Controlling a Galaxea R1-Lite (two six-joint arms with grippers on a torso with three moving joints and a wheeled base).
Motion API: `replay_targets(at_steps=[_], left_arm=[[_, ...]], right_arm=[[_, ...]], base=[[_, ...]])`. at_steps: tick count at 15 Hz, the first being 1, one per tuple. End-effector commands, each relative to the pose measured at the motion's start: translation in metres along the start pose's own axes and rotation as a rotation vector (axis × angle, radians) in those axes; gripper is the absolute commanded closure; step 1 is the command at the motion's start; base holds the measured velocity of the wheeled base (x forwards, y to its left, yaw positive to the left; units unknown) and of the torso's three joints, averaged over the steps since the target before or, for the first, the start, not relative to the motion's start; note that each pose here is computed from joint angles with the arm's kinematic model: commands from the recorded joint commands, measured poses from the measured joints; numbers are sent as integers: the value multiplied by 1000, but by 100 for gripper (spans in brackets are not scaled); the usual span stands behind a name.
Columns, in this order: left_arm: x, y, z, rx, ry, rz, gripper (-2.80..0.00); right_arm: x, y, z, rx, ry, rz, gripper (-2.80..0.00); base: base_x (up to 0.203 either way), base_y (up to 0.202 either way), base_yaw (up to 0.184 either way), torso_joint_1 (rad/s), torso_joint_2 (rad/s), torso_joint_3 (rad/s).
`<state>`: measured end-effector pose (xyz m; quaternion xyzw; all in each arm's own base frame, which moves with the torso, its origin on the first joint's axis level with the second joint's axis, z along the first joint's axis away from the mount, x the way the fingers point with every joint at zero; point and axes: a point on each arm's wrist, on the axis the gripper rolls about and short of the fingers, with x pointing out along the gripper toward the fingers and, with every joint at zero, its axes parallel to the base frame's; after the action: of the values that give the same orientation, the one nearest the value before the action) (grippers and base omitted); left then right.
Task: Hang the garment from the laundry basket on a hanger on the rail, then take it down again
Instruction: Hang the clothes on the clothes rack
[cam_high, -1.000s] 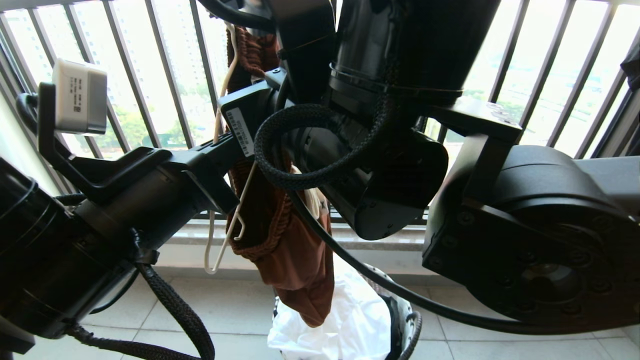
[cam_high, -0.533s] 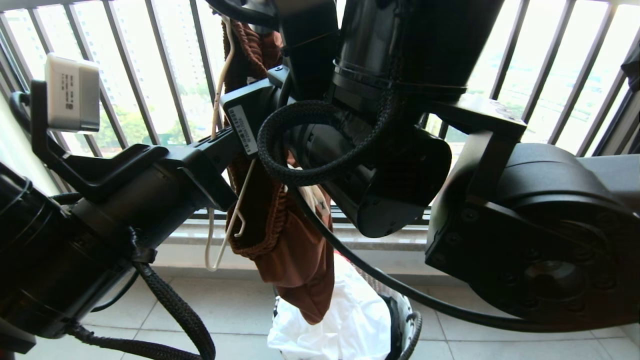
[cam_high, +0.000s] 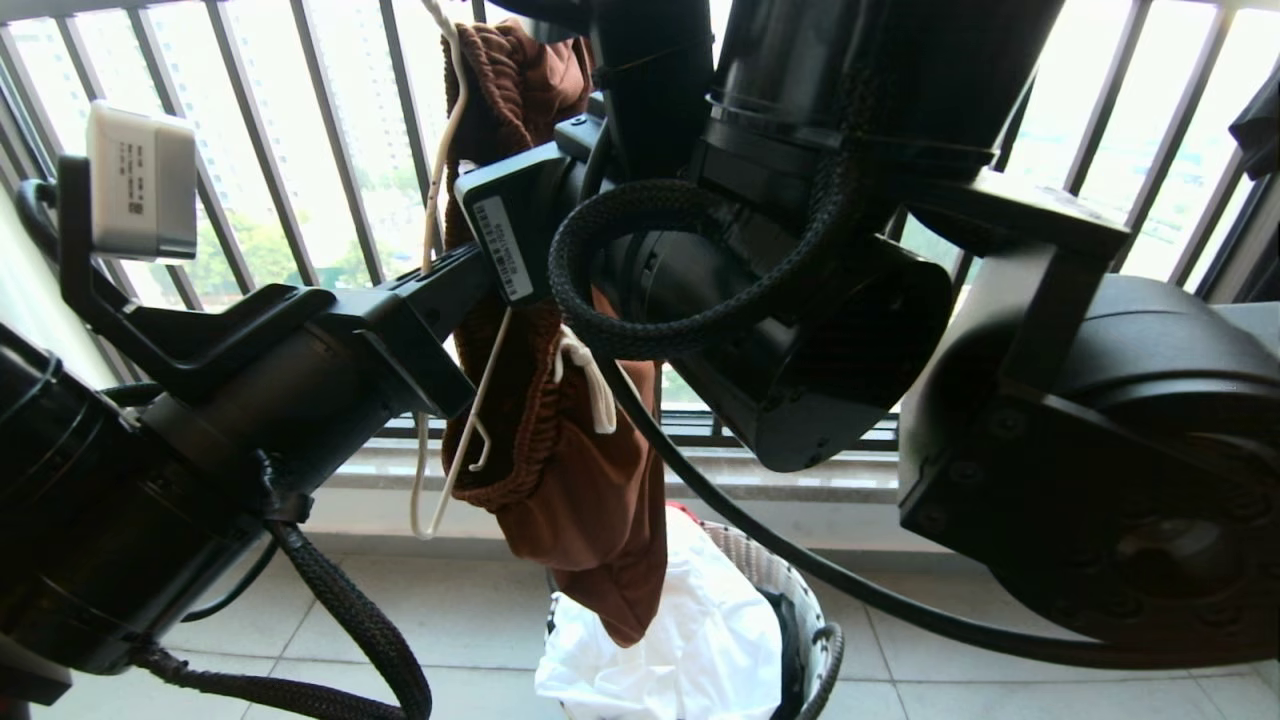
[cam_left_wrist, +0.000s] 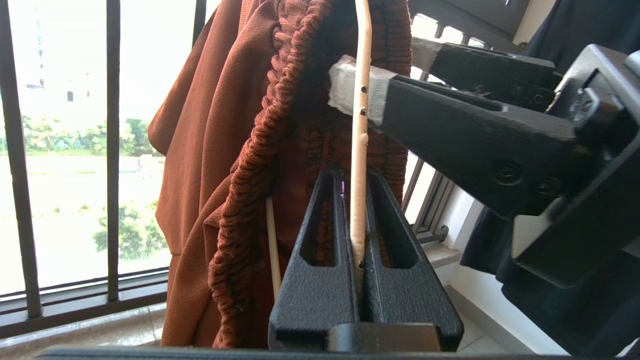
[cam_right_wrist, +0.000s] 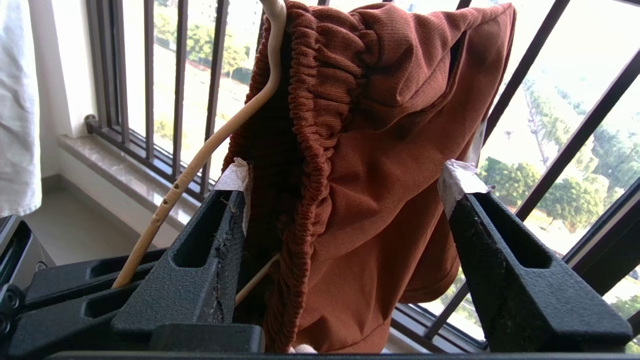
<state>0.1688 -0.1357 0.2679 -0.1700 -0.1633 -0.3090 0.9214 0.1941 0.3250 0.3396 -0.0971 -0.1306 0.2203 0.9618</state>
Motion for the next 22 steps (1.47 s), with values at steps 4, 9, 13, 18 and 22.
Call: replay_targets(at_steps=[4,9,13,18,22], left_arm=[[0,0,2,-2,-11,-2,0],[-1,-1,3,-12,-16,-3,0],[-5,-2,11,-82,-36,-26,0],[-14,-5,20,-183,-31,-139,0],[-17,-5,19,-202,-21,-148,0]], right_arm=[[-25,-23,14,10,-8,-24,-280],[-65,-40,15,9,9,-8,-280],[-80,-59,24,34,-17,-57,0],[-74,-91,20,-10,24,-147,0],[-70,-103,21,-31,28,-177,0]], base=[[0,0,0,0,0,0],[0,0,0,0,0,0],[0,0,0,0,0,0],[0,0,0,0,0,0],[0,0,0,0,0,0]])
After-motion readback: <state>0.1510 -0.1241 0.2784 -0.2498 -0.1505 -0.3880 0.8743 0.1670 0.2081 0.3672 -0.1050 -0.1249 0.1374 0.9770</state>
